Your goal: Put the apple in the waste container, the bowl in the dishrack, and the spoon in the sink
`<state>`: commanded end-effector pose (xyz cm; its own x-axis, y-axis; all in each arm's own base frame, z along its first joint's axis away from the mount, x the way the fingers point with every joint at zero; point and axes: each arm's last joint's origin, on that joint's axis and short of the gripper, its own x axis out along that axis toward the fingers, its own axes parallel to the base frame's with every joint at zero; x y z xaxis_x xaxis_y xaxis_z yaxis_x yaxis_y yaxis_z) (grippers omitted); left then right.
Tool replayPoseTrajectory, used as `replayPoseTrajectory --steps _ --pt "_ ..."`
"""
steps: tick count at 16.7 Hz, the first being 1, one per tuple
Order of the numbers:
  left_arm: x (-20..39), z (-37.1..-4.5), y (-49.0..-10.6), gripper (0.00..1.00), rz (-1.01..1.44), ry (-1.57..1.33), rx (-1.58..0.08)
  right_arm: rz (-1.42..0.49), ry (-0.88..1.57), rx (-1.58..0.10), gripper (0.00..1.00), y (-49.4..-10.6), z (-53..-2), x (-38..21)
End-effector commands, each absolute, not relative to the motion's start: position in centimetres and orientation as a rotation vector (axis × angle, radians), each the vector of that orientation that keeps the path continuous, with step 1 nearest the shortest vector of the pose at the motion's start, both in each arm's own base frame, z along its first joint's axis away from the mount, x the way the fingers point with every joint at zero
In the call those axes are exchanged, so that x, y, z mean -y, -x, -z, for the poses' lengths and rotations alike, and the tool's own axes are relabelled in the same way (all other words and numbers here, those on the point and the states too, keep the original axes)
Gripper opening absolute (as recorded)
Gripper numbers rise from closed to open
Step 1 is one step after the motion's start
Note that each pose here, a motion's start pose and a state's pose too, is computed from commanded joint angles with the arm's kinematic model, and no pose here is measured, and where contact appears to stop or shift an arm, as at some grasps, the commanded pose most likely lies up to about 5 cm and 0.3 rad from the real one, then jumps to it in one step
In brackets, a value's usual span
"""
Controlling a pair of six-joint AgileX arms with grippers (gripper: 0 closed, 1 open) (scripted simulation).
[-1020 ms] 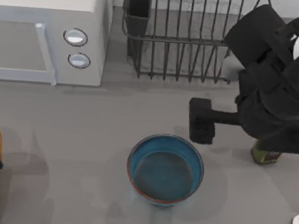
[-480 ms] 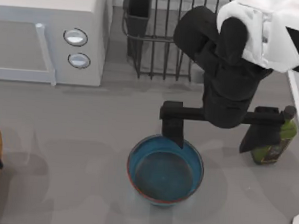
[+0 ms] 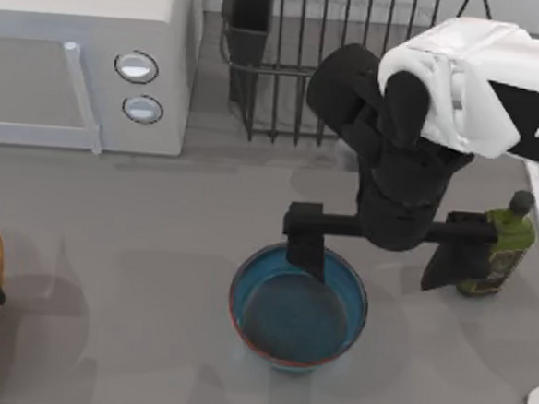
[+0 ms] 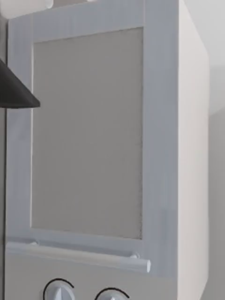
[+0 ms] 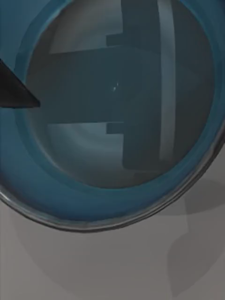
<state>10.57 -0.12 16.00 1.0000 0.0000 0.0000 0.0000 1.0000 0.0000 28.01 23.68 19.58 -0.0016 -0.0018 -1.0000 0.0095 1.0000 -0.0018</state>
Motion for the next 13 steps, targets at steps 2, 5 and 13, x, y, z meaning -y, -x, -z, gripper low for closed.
replayPoseTrajectory --steps 2,5,13 --pt "0.1 -16.0 -10.6 1.0 0.0 0.0 0.0 0.004 -0.012 -1.564 1.0 -28.1 -17.0 -23.8" --pt "0.1 -16.0 -10.6 1.0 0.0 0.0 0.0 0.005 -0.011 -1.566 1.0 -27.9 -13.7 -23.7" --pt "0.1 -16.0 -10.6 1.0 0.0 0.0 0.0 0.008 -0.008 -1.571 0.77 -27.7 -12.9 -23.5"
